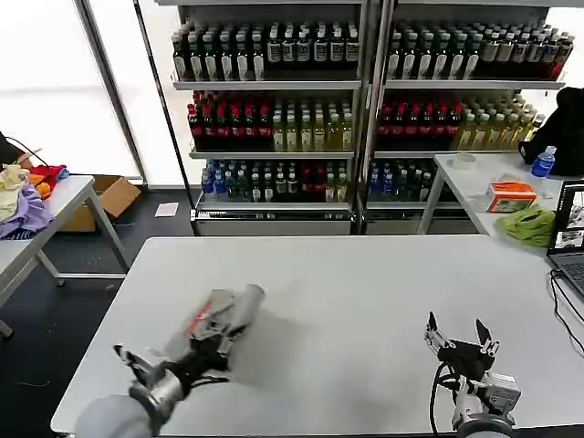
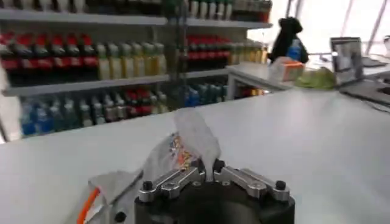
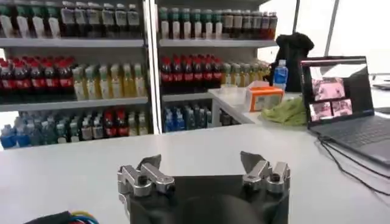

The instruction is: Fold and organize the clothes.

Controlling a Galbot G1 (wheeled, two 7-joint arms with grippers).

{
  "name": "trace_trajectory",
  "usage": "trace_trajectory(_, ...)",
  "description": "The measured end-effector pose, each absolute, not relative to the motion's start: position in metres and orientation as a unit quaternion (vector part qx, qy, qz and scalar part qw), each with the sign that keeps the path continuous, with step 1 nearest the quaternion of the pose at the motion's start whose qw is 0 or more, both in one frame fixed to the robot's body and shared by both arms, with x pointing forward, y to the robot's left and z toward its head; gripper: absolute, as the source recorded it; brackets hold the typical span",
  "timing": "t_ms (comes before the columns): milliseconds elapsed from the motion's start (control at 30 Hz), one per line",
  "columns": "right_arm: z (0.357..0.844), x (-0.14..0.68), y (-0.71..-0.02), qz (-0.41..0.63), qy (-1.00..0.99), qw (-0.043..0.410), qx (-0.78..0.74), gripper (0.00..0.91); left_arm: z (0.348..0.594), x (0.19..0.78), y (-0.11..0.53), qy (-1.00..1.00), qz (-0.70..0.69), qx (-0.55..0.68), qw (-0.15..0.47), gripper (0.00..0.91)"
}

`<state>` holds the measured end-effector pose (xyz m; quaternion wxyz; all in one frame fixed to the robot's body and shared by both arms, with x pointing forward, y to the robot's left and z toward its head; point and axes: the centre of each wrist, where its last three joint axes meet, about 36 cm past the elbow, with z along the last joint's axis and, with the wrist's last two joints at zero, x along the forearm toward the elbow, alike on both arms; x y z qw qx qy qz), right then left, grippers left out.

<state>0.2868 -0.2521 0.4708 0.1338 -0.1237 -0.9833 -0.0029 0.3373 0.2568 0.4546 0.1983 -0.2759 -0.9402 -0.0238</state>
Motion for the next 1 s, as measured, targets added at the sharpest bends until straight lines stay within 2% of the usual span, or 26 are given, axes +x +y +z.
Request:
trace_trajectory(200, 0.470, 0.285, -0.253, 0.002, -0.982, 0.139, -0.127, 0.907, 0.438, 0.334, 0.214, -0.928, -0.016, -0.305, 0.213, 0.000)
trace_trajectory(233, 0.469, 0.285, -0.253, 0.002, -0.982, 0.140, -0.127, 0.907, 0.437, 0.335, 0.210, -0.927, -0.015, -0.307, 0.214, 0.030)
trace_trajectory(267, 0.468, 0.285, -0.252, 0.003, -0.982, 0.142, -0.127, 0.907, 0.436, 0.336, 0.206, -0.927, -0.014, -0.309, 0.214, 0.111)
trace_trajectory(300, 0.468, 0.286, -0.252, 0.004, -0.982, 0.143, -0.126, 0.907, 0.435, 0.337, 0.202, -0.926, -0.013, -0.310, 0.214, 0.504)
trace_trajectory(400, 0.465, 0.287, -0.251, 0.006, -0.982, 0.145, -0.124, 0.907, 0.433, 0.341, 0.191, -0.926, -0.009, -0.311, 0.213, 0.584)
trace_trajectory(467, 0.464, 0.288, -0.250, 0.007, -0.981, 0.147, -0.123, 0.907, 0.432, 0.345, 0.185, -0.927, -0.005, -0.311, 0.211, 0.413)
trace_trajectory(500, 0.462, 0.289, -0.250, 0.008, -0.981, 0.149, -0.122, 0.907, 0.430, 0.347, 0.182, -0.926, -0.003, -0.312, 0.211, 0.081)
trace_trajectory(533, 0.461, 0.290, -0.249, 0.008, -0.981, 0.150, -0.122, 0.907, 0.429, 0.350, 0.179, -0.927, -0.002, -0.311, 0.209, 0.030)
trace_trajectory(567, 0.460, 0.291, -0.249, 0.009, -0.981, 0.151, -0.121, 0.907, 0.427, 0.354, 0.176, -0.928, 0.000, -0.310, 0.208, 0.131)
trace_trajectory(600, 0.459, 0.292, -0.249, 0.010, -0.981, 0.153, -0.121, 0.907, 0.426, 0.357, 0.173, -0.929, 0.002, -0.309, 0.206, 0.746)
trace_trajectory(633, 0.458, 0.293, -0.248, 0.011, -0.981, 0.154, -0.120, 0.907, 0.424, 0.361, 0.170, -0.929, 0.005, -0.309, 0.205, 0.907)
trace_trajectory(800, 0.451, 0.294, -0.246, 0.016, -0.980, 0.163, -0.112, 0.907, 0.420, 0.380, 0.153, -0.931, 0.035, -0.308, 0.193, 0.907)
trace_trajectory(1000, 0.445, 0.300, -0.242, 0.015, -0.979, 0.174, -0.104, 0.907, 0.429, 0.392, 0.135, -0.924, 0.114, -0.327, 0.164, 0.907)
